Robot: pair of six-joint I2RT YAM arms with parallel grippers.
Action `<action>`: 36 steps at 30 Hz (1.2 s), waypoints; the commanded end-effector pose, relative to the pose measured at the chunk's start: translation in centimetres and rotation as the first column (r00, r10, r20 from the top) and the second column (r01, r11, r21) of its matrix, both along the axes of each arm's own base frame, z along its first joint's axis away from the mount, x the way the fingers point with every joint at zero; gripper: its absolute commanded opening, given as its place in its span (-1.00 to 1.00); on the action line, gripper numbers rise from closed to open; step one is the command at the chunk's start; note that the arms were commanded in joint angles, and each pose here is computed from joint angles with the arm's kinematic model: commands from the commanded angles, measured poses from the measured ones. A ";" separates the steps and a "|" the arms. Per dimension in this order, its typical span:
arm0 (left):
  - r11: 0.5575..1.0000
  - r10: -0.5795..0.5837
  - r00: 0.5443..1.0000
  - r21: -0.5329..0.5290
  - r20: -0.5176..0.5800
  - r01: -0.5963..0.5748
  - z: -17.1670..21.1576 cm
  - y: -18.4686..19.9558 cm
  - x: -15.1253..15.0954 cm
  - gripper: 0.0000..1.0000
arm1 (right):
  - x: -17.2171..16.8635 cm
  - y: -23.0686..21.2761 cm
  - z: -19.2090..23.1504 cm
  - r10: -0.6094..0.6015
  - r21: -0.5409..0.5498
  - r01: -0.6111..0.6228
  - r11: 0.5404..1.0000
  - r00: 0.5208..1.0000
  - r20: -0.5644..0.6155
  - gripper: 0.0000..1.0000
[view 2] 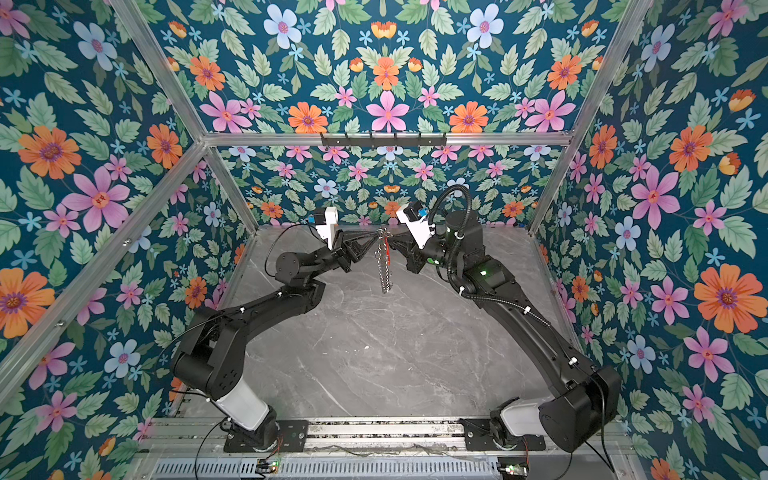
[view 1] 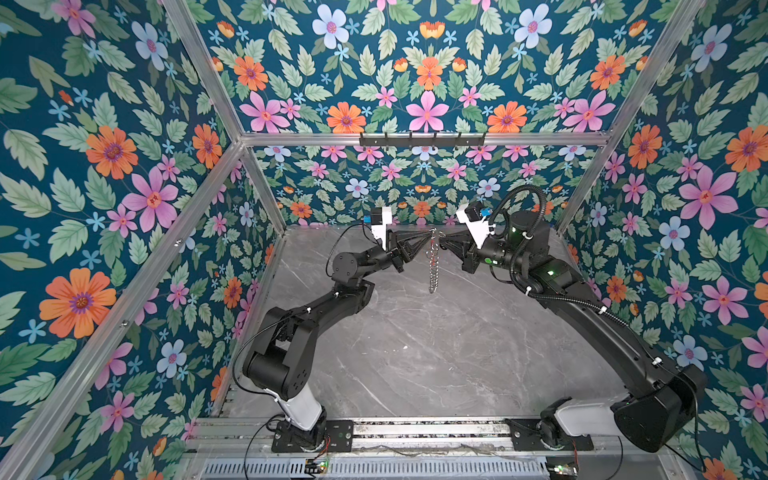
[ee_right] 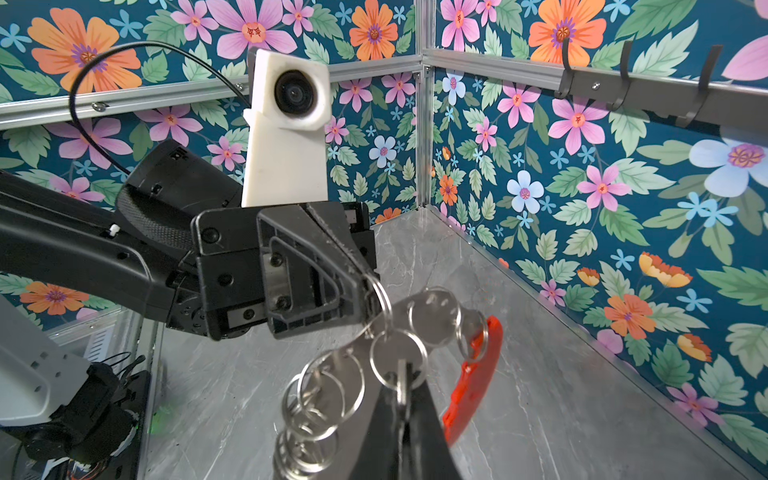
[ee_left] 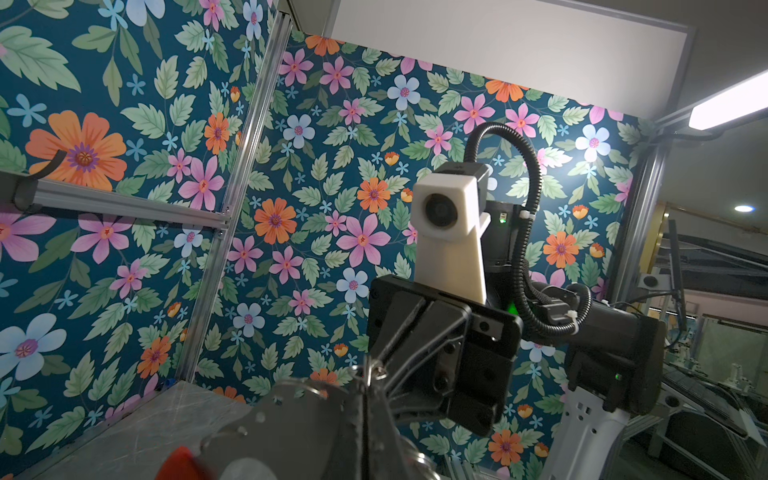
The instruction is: Put the keys on the keyring
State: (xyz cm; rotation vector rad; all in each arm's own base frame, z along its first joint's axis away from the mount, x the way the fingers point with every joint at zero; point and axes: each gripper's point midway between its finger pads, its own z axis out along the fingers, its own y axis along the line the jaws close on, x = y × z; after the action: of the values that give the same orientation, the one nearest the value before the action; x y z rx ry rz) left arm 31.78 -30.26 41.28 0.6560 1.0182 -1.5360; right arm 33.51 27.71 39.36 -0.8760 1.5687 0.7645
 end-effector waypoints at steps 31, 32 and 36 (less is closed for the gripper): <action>0.987 0.075 0.997 0.141 -0.020 -0.072 -5.4 -0.8 2.0 -0.95 | 1.2 -0.6 -3.6 -0.057 -0.108 0.051 0.993 0.997 -0.051 -1.00; 0.985 0.092 0.995 0.151 -0.033 -0.086 -6.0 -0.6 2.4 -0.66 | 1.4 -0.6 -3.8 -0.058 -0.117 0.051 0.992 0.997 -0.059 -1.00; 0.964 0.228 0.967 0.168 -0.110 -0.208 -8.3 1.4 4.6 0.99 | 2.1 -0.6 -5.1 -0.074 -0.159 0.060 0.985 0.994 -0.082 -1.00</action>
State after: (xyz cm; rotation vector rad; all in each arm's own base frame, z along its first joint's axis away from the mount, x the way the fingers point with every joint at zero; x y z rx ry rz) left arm 35.06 -30.05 33.58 0.6075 1.2545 -1.4059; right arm 35.16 27.19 34.47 -0.8888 1.7469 0.6836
